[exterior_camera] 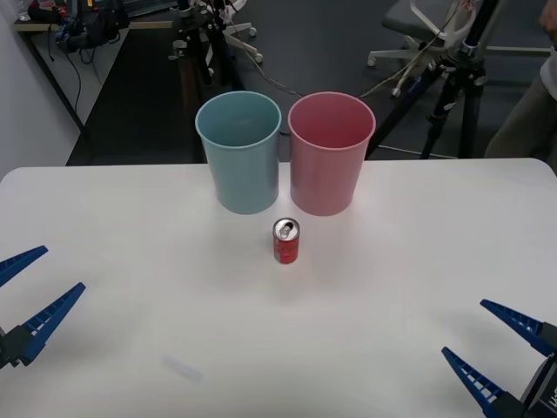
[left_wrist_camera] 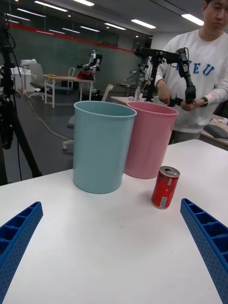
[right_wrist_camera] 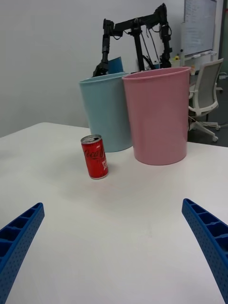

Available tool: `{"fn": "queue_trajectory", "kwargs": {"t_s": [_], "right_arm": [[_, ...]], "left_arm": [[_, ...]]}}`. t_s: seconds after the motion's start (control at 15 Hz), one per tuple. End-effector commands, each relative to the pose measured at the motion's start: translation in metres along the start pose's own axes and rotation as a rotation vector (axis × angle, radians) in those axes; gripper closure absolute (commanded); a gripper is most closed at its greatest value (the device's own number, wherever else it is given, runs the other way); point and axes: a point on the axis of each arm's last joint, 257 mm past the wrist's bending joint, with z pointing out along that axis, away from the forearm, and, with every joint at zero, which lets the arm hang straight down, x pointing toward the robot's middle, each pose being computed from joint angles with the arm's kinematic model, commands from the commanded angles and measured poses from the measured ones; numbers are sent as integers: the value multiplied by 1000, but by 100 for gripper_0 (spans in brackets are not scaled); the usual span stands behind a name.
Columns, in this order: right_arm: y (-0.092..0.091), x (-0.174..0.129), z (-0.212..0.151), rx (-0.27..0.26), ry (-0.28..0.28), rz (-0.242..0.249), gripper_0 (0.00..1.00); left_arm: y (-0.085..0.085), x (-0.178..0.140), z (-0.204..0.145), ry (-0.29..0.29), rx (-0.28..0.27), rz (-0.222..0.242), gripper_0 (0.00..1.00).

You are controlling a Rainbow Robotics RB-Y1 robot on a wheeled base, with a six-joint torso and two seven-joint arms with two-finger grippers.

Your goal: Grasp the object on the table and drop it into the matching bin: aluminum can to the light blue bin, PET bottle to the pink bin.

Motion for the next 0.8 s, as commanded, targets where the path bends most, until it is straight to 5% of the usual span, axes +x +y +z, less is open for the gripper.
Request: {"fn": "queue_trajectory", "kwargs": {"t_s": [0.07, 0.8], "right_arm": [[15, 13, 13, -2, -2, -35, 0], [44, 42, 98, 36, 4, -11, 0]], "left_arm": [[0, 0, 0, 0, 0, 0, 0], [0, 0, 0, 0, 0, 0, 0]]}}
